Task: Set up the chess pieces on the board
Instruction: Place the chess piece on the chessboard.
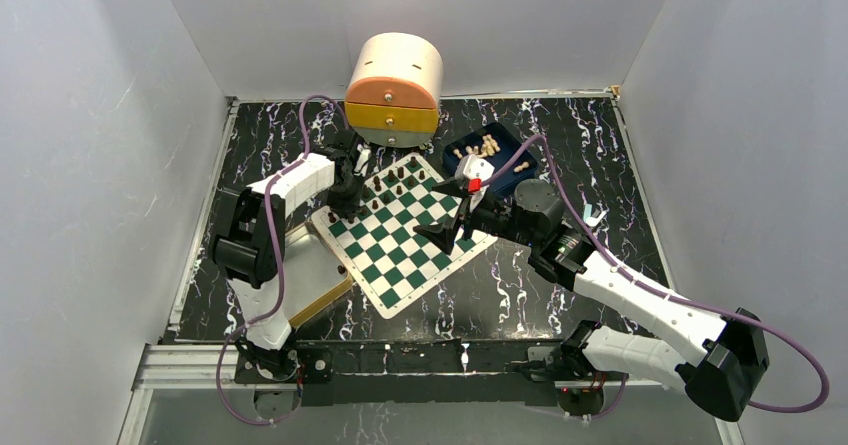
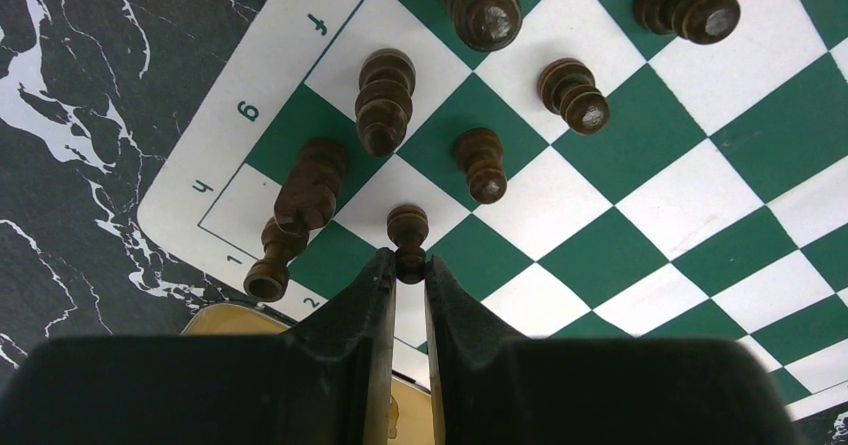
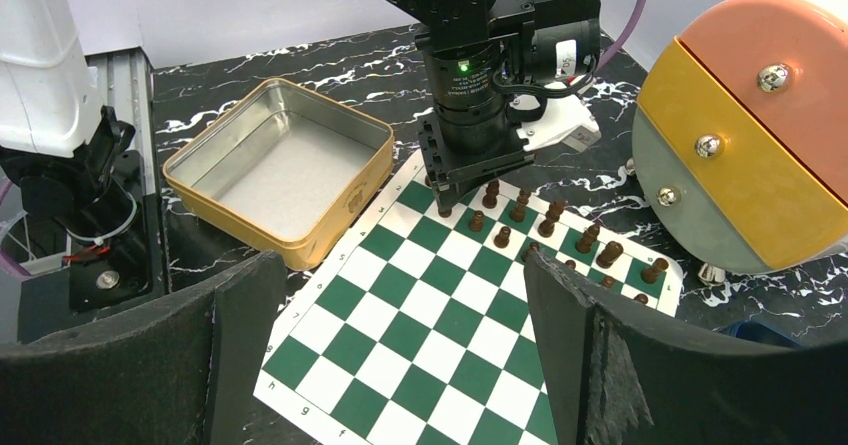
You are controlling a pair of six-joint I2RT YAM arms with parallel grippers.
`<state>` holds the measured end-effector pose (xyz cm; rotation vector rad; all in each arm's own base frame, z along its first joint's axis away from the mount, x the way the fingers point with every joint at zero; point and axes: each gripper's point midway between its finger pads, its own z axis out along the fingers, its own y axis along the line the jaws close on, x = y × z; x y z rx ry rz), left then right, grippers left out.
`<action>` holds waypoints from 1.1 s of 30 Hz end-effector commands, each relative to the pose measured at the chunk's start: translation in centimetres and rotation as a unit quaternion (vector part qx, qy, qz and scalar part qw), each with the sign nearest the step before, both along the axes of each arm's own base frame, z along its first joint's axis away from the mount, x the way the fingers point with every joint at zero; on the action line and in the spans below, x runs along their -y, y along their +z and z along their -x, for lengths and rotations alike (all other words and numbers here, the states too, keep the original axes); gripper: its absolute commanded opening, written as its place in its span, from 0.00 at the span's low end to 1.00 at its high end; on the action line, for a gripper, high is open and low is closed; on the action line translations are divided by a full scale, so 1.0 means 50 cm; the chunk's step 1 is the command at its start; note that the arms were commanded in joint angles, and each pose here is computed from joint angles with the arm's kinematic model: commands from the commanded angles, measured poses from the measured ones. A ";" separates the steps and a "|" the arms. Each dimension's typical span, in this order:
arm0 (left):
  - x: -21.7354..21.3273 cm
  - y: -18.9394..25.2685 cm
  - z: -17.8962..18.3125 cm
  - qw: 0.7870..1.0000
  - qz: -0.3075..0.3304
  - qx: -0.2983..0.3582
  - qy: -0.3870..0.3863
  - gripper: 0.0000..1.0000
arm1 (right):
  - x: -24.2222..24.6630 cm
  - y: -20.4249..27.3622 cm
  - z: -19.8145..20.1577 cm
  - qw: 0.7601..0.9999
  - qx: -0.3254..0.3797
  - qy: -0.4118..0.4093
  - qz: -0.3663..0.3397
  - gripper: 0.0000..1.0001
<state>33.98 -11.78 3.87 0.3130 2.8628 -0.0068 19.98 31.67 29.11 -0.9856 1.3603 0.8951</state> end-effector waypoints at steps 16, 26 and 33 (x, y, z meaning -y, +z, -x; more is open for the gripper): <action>0.000 0.028 -0.015 1.000 0.013 0.020 0.002 0.28 | -0.001 0.043 -0.008 0.999 0.029 -0.005 -0.014 0.99; 0.002 0.133 -0.027 0.997 0.027 0.062 0.021 0.41 | -0.003 0.037 -0.003 1.000 0.028 0.002 -0.012 0.99; -0.065 0.205 0.010 0.991 -0.022 0.089 0.101 0.46 | 0.000 0.019 -0.015 1.000 0.006 -0.018 -0.007 0.99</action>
